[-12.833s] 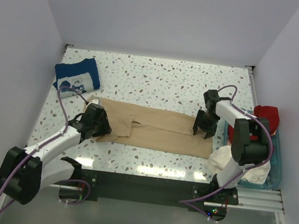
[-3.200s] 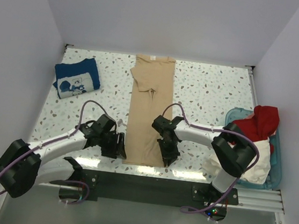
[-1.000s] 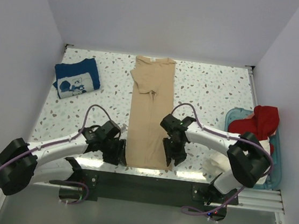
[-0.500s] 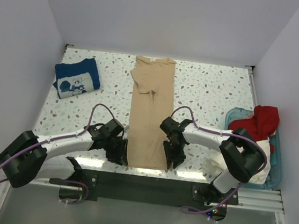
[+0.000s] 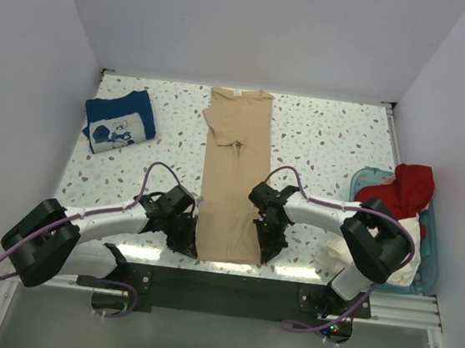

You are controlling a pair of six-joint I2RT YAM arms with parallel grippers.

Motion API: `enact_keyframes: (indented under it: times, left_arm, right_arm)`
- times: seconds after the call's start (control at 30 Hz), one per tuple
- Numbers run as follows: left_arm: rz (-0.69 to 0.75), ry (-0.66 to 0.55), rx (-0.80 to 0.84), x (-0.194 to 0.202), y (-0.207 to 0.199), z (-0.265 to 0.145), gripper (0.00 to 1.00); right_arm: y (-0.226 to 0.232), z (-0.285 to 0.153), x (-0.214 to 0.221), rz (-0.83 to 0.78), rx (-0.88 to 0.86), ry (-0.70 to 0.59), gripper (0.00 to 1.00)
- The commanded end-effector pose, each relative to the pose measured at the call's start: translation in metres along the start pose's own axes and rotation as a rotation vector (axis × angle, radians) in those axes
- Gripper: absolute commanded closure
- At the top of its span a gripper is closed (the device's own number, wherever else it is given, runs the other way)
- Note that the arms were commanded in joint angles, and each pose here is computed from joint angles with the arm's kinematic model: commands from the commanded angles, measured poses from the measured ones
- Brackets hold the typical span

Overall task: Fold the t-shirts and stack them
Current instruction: Fold the tshirt

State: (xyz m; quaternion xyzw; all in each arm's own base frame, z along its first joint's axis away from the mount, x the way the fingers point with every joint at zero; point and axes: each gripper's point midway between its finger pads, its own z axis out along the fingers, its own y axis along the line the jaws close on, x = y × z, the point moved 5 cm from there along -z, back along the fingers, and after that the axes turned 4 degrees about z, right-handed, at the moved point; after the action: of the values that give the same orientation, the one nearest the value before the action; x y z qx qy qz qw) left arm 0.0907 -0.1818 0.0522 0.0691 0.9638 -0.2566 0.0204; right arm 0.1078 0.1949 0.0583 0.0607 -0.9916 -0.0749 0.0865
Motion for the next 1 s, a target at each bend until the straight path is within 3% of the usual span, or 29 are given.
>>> enact_keyframes:
  times: [0.0,0.57,0.97]
  left_arm:
    - [-0.005,-0.014,-0.104,0.008,0.022,0.003,1.00]
    - [-0.016,-0.042,-0.055,0.006,0.005,-0.018,1.00]
    - [-0.001,-0.110,0.025,-0.016,-0.030,-0.045,1.00]
  right_arm:
    - [-0.014,0.002,0.012,0.017,0.048,0.019,1.00]
    - [-0.013,-0.010,0.020,0.019,0.040,0.044,1.00]
    - [0.003,-0.063,0.013,0.030,0.034,-0.023,1.00]
